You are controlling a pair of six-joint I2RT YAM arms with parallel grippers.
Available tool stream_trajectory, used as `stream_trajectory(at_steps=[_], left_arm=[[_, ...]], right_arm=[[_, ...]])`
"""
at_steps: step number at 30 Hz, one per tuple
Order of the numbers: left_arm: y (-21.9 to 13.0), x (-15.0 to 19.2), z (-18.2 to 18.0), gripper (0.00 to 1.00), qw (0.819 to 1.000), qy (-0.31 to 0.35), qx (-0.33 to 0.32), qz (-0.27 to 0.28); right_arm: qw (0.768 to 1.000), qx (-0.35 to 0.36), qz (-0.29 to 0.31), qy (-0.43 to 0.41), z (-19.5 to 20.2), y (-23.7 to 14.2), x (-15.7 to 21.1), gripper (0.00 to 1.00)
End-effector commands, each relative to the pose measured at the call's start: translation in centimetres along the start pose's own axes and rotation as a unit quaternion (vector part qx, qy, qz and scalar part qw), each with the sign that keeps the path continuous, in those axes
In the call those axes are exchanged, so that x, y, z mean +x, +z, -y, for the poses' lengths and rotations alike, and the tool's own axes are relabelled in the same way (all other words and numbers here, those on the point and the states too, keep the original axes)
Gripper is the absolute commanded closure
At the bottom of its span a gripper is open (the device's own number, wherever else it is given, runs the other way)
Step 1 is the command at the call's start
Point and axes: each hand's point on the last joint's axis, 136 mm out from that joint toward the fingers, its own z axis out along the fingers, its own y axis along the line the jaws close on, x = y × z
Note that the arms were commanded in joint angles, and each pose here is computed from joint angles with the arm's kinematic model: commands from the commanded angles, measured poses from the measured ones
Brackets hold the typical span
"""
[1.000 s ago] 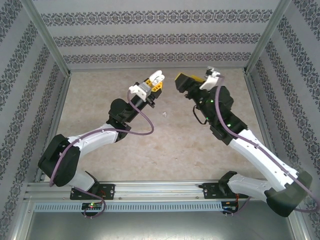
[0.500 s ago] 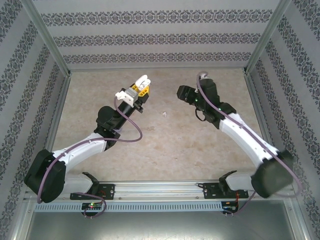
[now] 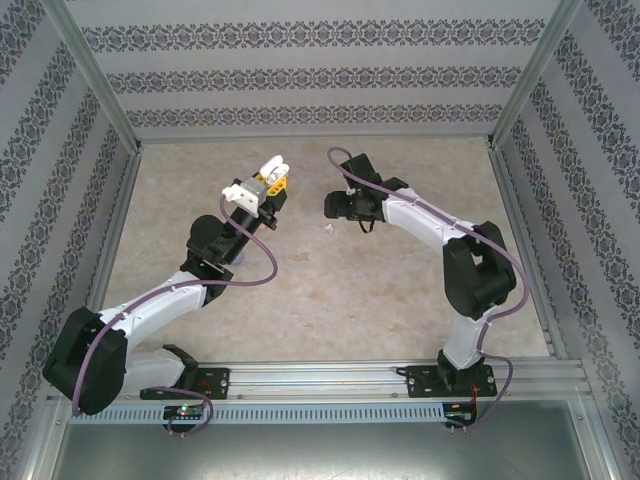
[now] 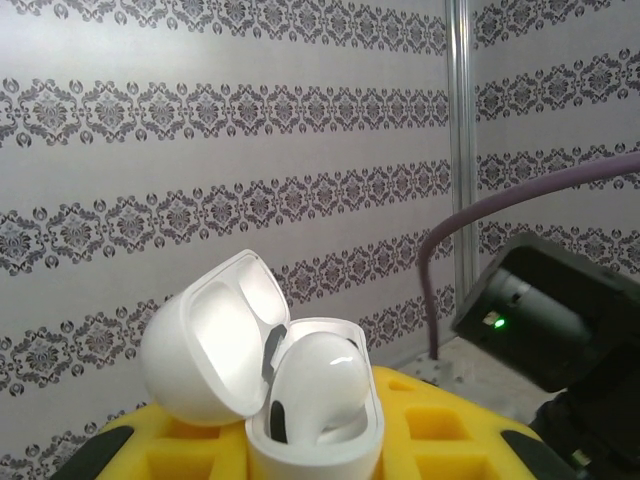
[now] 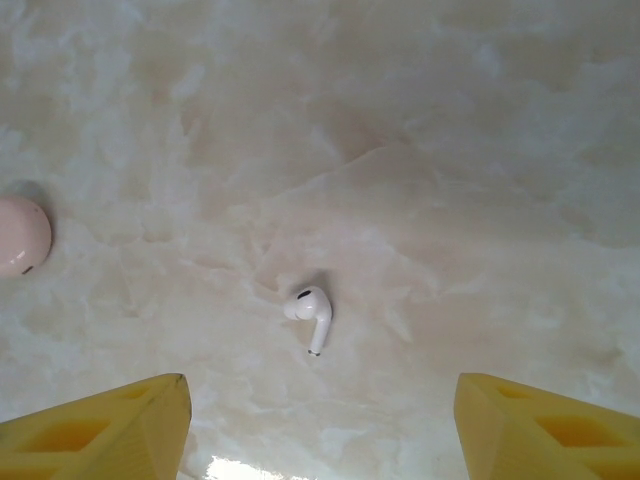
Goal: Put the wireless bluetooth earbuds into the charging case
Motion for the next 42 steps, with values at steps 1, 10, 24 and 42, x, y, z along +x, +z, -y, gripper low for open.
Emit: stream_trajectory(at_steps=[1,10,24,42], left_arm=[[-0.1,0.0,-0.2,1.00,1.000,-0.016,0.001,0.002],[0.4,1.0,0.0,1.00,1.000,-0.021,0.009,-0.008],[1.1,2.0,0.1,1.00,0.999,-0.031,0.011,-0.015],[0.7,1.0,0.1,1.00,1.000,-0.029,0.012,-0.003]], right_arm=[[0.999,0.029,-0.017,-0.040,0.2,0.4,-0.3,0.30],[0.992,0.061,-0.045,-0.098,-0.9,2.0,-1.2,0.30],[0.989,0.069,-0.066,-0.111,-1.4,3.6,-2.0,0.30],[0.989,0.071,-0.053,-0.115,-1.6,2.2,-2.6,0.25]])
